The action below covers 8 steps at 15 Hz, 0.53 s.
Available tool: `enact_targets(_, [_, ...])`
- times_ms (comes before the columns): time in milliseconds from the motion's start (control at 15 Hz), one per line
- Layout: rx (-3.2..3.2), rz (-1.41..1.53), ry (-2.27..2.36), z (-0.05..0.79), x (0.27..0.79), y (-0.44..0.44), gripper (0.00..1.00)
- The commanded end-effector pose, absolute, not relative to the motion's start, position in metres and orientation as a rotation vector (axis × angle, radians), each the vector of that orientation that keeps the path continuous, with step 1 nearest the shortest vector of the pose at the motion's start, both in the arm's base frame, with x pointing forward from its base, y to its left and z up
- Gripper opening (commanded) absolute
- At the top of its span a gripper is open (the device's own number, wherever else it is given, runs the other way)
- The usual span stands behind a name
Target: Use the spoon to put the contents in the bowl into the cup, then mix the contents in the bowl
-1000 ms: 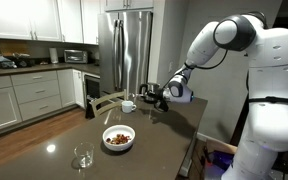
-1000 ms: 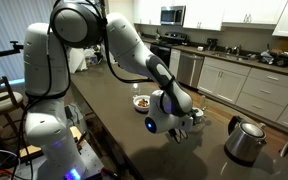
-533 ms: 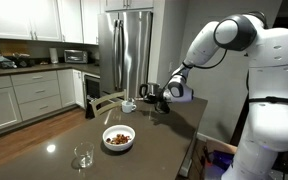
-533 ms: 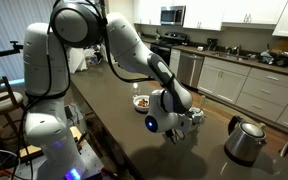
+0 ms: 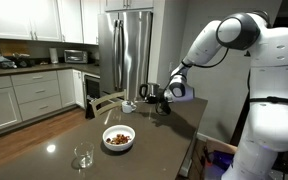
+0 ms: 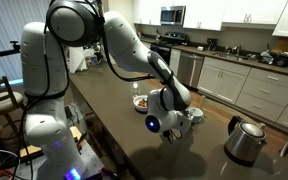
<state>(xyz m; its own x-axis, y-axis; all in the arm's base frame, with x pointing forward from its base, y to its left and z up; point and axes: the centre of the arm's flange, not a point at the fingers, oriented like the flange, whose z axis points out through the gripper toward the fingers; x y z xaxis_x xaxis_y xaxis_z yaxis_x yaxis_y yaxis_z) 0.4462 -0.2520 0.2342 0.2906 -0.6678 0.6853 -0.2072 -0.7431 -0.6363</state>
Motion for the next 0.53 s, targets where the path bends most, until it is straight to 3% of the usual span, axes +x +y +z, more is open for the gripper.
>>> enact_targets(0, [-2.125, -1.397, 0.773, 0.248, 0.434, -0.245, 0.03])
enact_targets(467, [-2.135, -1.294, 0.724, 0.249, 0.417, -0.232, 0.03])
